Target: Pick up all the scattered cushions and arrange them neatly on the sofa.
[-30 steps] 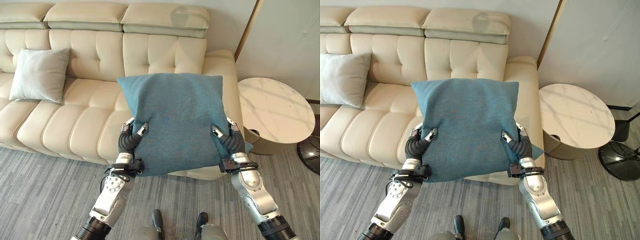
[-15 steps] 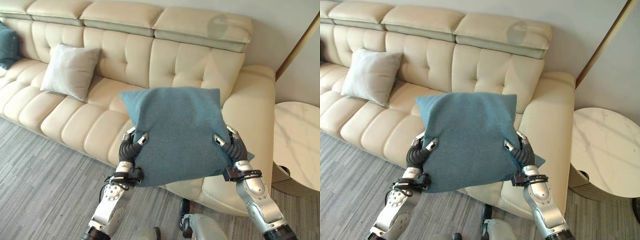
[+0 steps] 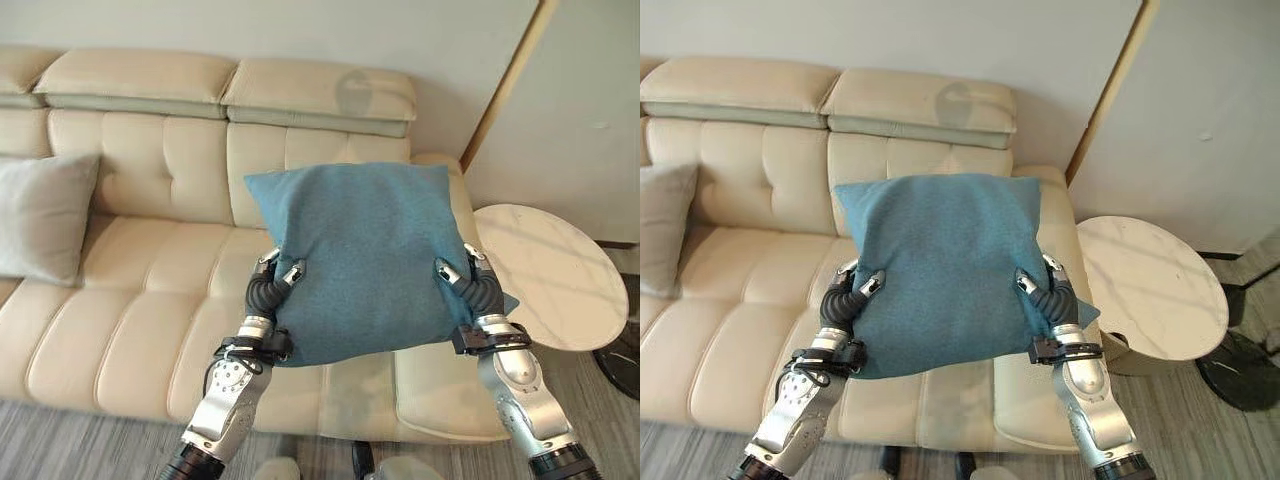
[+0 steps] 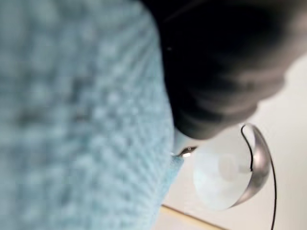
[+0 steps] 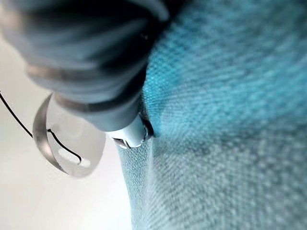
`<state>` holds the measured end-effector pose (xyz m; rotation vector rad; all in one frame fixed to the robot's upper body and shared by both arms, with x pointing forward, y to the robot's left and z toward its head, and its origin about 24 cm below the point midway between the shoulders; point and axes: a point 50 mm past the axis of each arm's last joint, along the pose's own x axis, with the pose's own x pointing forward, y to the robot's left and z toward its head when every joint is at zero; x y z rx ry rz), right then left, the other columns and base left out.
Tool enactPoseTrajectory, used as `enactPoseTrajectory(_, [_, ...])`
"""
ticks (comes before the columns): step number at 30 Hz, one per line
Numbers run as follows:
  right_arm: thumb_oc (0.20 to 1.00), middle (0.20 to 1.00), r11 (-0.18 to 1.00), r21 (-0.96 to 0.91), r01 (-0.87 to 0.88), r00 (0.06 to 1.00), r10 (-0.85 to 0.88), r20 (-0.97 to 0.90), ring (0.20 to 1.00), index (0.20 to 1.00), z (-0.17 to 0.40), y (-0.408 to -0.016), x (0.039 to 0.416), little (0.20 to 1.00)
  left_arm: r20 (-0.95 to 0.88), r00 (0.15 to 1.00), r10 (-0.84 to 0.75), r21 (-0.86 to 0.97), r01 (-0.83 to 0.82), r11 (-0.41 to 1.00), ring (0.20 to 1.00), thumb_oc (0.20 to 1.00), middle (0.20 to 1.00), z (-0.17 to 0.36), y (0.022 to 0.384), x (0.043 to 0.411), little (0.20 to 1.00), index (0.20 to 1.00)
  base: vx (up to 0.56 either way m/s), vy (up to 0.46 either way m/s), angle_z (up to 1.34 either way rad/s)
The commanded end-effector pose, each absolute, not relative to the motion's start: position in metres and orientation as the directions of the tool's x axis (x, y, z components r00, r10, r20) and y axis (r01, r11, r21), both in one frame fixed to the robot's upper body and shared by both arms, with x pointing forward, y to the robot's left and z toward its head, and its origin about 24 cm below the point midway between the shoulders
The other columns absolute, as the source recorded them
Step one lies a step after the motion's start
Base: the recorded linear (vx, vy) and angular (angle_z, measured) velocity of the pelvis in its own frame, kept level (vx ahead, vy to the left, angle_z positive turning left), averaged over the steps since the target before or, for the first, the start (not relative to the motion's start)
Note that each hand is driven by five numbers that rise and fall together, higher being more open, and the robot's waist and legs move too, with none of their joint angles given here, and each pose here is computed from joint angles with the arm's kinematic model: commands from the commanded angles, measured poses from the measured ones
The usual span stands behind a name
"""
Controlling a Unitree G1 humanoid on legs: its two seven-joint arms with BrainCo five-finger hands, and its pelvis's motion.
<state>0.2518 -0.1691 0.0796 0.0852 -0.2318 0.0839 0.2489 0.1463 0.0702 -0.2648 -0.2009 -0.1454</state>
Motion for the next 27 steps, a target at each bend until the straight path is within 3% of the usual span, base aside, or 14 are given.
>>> enactPoseTrajectory(1, [0.200,0.200,0.964,0.028,-0.265,0.838,0.215,0.501,0.200,0.200,0.132,-0.128,0.264,0.200,0.442,0.873,-0.205,-0.168,0.305,0.937,0.200,0.200,0.200,0.111,0.127,0.251,0.200,0.200,0.07,0.144,-0.46])
enactPoseTrajectory(6, [0.200,0.200,0.951,-0.042,-0.307,0.793,0.280,0.541,0.200,0.200,0.147,-0.096,0.279,0.200,0.482,0.871,-0.088,-0.125,0.168,0.978,0.200,0.200,0.200,0.120,0.149,0.262,0.200,0.200,0.05,0.112,-0.72])
enactPoseTrajectory(11, [0.200,0.200,0.949,-0.149,-0.279,0.689,0.306,0.658,0.200,0.200,0.196,-0.061,0.299,0.200,0.603,0.797,-0.032,-0.103,0.118,0.988,0.200,0.200,0.200,0.161,0.138,0.298,0.200,0.200,-0.18,0.022,-0.08])
enactPoseTrajectory(14, [0.200,0.200,0.978,-0.180,-0.108,0.529,0.210,0.822,0.200,0.200,0.284,-0.045,0.323,0.200,0.784,0.621,-0.012,-0.008,0.029,1.000,0.200,0.200,0.200,0.248,0.127,0.335,0.200,0.200,-0.17,-0.035,0.06])
enactPoseTrajectory(17, [0.200,0.200,0.989,-0.150,-0.001,0.403,0.138,0.905,0.200,0.200,0.341,-0.044,0.323,0.200,0.879,0.476,-0.002,0.025,-0.043,0.999,0.200,0.200,0.200,0.318,0.119,0.344,0.200,0.200,-0.12,-0.034,0.12])
enactPoseTrajectory(18, [0.200,0.200,0.982,-0.166,0.094,0.297,0.131,0.946,0.200,0.200,0.381,-0.042,0.317,0.200,0.937,0.350,0.016,0.009,-0.070,0.998,0.200,0.200,0.200,0.373,0.111,0.337,0.200,0.200,-0.11,-0.024,0.17])
enactPoseTrajectory(23, [0.200,0.200,0.963,-0.191,0.189,0.290,0.131,0.948,0.200,0.200,0.405,-0.045,0.325,0.200,0.963,0.267,0.045,0.003,-0.177,0.984,0.200,0.200,0.200,0.419,0.116,0.333,0.200,0.200,-0.07,-0.025,0.13])
enactPoseTrajectory(24, [0.200,0.200,0.958,-0.203,0.201,0.349,0.123,0.929,0.200,0.200,0.404,-0.049,0.337,0.200,0.959,0.272,0.082,-0.023,-0.215,0.976,0.489,0.489,0.489,0.426,0.124,0.336,0.489,0.489,-0.06,-0.021,0.08])
enactPoseTrajectory(25, [0.404,0.404,0.959,-0.203,0.200,0.348,0.124,0.929,0.404,0.404,0.405,-0.049,0.337,0.404,0.959,0.270,0.083,-0.024,-0.215,0.976,0.912,0.912,0.912,0.427,0.124,0.336,0.912,0.912,-0.05,-0.020,0.08])
enactPoseTrajectory(26, [0.686,0.686,0.953,-0.225,0.201,0.404,0.129,0.906,0.686,0.686,0.398,-0.051,0.346,0.686,0.952,0.289,0.101,-0.036,-0.221,0.975,1.000,1.000,1.000,0.428,0.128,0.338,1.000,1.000,-0.04,-0.019,0.04])
enactPoseTrajectory(27, [1.000,1.000,0.948,-0.246,0.201,0.458,0.131,0.879,1.000,1.000,0.392,-0.054,0.355,1.000,0.941,0.319,0.112,-0.040,-0.223,0.974,1.000,1.000,1.000,0.426,0.130,0.343,1.000,1.000,-0.05,-0.033,0.04])
